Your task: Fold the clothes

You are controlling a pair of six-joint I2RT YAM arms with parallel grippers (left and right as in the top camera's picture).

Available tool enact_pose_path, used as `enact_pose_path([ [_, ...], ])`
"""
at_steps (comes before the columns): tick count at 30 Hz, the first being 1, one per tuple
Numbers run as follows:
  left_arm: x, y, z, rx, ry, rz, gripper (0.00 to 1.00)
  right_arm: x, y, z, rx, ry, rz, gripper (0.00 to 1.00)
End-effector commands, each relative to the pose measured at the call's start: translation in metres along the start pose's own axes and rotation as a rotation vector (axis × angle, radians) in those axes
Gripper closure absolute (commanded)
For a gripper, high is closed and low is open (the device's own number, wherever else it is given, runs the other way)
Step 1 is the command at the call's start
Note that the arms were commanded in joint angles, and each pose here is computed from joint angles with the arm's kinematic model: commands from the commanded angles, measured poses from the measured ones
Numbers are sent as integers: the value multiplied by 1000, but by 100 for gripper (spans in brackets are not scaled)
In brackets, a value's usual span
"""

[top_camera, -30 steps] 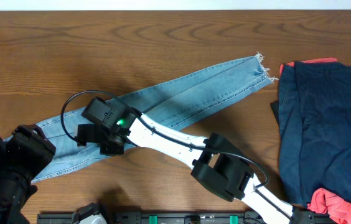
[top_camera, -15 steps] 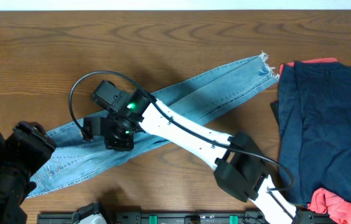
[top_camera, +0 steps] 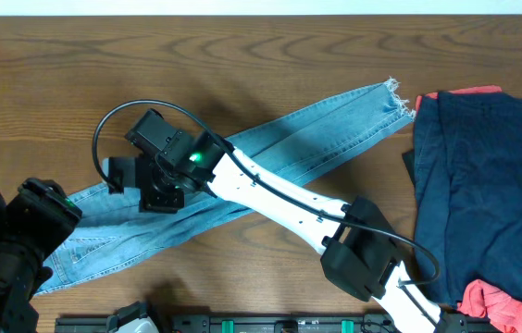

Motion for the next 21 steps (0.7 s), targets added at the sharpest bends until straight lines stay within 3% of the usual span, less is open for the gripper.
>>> enact_pose_path([
  [1, 3, 4, -2, -26, 23, 6, 33, -7, 0, -1, -28, 11, 132, 30],
  [4, 1, 6, 0, -29, 20, 7, 33, 7, 15, -3, -132, 121, 95, 22],
  [8, -1, 9, 1, -35, 15, 7, 32, 13, 34, 0, -190, 116, 42, 11],
  [15, -4, 11, 1, -44, -6, -15, 27, 21, 30, 41, -88, 25, 12, 9],
  [21, -7, 9, 1, -29, -22, -14, 26, 47, 16, 81, -41, 109, 42, 10],
])
Point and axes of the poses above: each gripper's point midway between its finger pads, its own z axis out along the fingers, its own x axis along the line the jaws close on, y = z × x, the point moved 3 cm from there along -z, back along the fingers, and after that the axes turned 14 degrees about -z, right-handed, at the moved point
